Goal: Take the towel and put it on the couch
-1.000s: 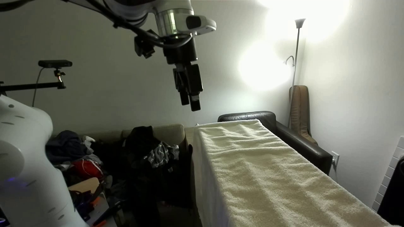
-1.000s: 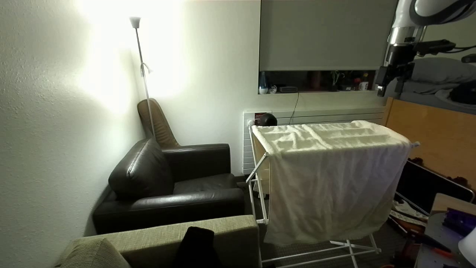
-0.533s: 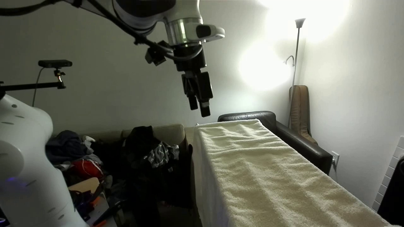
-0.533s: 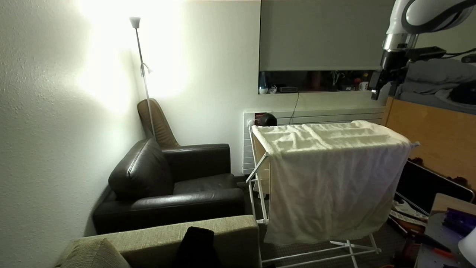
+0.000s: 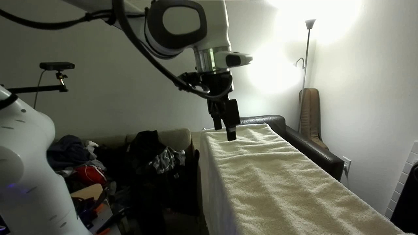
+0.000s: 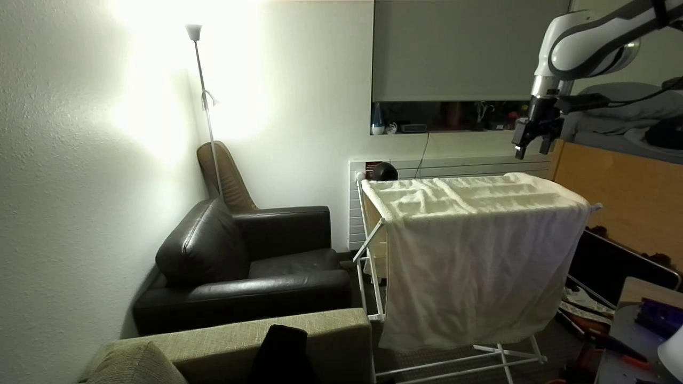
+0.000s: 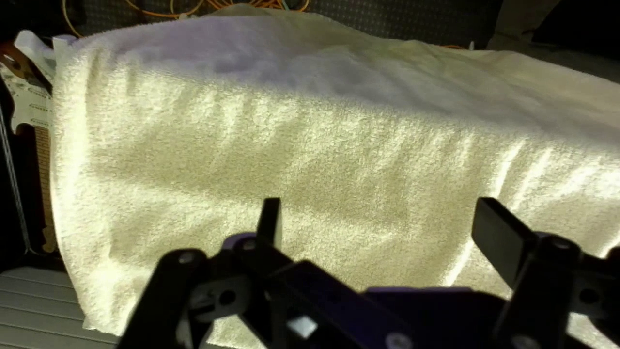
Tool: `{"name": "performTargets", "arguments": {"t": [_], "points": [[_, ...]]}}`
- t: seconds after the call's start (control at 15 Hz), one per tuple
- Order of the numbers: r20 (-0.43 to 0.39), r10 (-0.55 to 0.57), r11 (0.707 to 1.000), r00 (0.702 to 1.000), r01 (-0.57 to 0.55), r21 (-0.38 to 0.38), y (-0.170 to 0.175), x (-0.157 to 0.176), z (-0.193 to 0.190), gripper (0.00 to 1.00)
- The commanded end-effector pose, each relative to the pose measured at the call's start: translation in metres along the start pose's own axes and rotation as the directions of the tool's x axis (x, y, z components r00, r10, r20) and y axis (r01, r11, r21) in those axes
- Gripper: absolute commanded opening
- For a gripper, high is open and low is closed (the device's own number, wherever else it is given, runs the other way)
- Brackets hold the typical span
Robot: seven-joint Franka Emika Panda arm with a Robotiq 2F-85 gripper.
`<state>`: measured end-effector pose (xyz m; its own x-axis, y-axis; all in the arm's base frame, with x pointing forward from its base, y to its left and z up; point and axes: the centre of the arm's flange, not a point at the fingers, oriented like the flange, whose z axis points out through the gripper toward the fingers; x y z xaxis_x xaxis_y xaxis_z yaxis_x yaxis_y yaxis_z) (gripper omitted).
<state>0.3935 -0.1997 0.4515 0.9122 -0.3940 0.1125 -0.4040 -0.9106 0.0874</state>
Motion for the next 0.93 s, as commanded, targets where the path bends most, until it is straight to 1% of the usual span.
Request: {"name": "performTargets", "arguments": {"t": [0.0,0.4,0.67,0.87], "points": [[0.017,0.022,1.000,1.000,-0.022,0.022,0.006,0.018,0.023,1.00],[0.053,0.030,0.999,0.998,-0.032,0.036,0.009,0.025,0.060,1.00],[0.058,0.009,0.999,0.998,-0.011,0.031,0.011,0.027,0.081,1.00],[0.045,-0.026,0.999,0.999,0.024,0.034,0.013,0.030,0.092,1.00]]}}
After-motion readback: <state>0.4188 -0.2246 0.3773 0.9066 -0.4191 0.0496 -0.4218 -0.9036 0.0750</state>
